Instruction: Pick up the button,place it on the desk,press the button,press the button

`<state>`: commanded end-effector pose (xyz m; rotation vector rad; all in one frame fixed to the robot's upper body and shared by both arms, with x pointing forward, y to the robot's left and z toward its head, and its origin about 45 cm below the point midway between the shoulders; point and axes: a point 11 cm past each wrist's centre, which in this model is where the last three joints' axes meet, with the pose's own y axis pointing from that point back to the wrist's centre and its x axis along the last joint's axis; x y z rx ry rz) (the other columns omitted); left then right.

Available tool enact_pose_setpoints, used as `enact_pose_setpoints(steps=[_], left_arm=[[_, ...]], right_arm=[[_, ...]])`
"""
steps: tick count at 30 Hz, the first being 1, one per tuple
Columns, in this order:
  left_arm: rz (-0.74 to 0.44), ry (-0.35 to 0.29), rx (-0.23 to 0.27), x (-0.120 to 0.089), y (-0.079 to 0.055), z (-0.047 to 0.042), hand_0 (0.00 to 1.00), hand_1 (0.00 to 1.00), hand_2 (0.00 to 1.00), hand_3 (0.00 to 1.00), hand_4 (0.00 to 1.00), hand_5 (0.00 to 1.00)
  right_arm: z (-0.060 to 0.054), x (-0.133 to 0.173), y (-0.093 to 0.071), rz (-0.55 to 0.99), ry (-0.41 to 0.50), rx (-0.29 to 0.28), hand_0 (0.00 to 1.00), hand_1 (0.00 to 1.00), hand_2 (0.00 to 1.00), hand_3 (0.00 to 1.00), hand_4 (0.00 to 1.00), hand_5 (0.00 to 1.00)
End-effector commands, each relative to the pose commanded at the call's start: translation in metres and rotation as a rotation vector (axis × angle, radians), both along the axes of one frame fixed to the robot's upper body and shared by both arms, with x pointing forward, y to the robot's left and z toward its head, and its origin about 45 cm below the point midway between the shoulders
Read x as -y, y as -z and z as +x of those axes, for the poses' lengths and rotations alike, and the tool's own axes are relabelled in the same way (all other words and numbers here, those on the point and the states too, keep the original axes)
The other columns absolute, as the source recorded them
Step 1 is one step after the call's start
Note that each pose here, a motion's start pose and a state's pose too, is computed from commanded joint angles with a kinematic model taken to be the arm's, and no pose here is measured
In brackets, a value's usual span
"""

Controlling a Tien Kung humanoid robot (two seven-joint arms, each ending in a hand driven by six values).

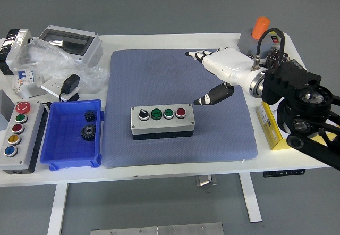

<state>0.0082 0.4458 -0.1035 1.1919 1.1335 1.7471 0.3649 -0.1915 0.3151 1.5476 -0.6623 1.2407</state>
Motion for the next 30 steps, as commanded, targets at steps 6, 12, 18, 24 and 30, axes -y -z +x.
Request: enact_pose_setpoints(steps=[6, 12, 18, 24, 30], left_arm=[[-0.001, 0.0, -0.005, 0.0, 0.0, -0.0006, 0.665, 0.677, 0.598, 0.569, 0.473, 0.09], [-0.002, -0.002, -0.01, 0.0, 0.0, -0.001, 0.665, 0.677, 0.595, 0.569, 0.475, 0.092], [0.0, -0.003, -0.012, -0.001, 0.0, -0.0002, 0.665, 0.677, 0.593, 0.568, 0.477, 0.098], [-0.003, -0.002, -0.013, 0.0, 0.0, 0.0004, 0.665, 0.677, 0.593, 0.568, 0.48, 0.101], [-0.003, 0.0, -0.014, 0.0, 0.0, 0.0011, 0.664, 0.677, 0.593, 0.569, 0.48, 0.103]], right_arm=[[-0.001, 0.012, 0.008, -0.099, 0.062, -0.106, 0.588, 0.541, 0.38, 0.998, 0.584, 0.164], [-0.01, 0.004, 0.022, -0.085, 0.028, -0.226, 0.528, 0.499, 0.315, 0.998, 0.411, 0.051], [-0.018, -0.016, 0.03, -0.009, -0.023, -0.271, 0.479, 0.448, 0.29, 0.998, 0.379, 0.03], [-0.028, -0.037, 0.041, 0.056, -0.081, -0.315, 0.482, 0.431, 0.285, 0.998, 0.346, 0.011], [-0.038, -0.051, 0.054, 0.064, -0.12, -0.353, 0.446, 0.419, 0.274, 0.998, 0.321, 0.008]])
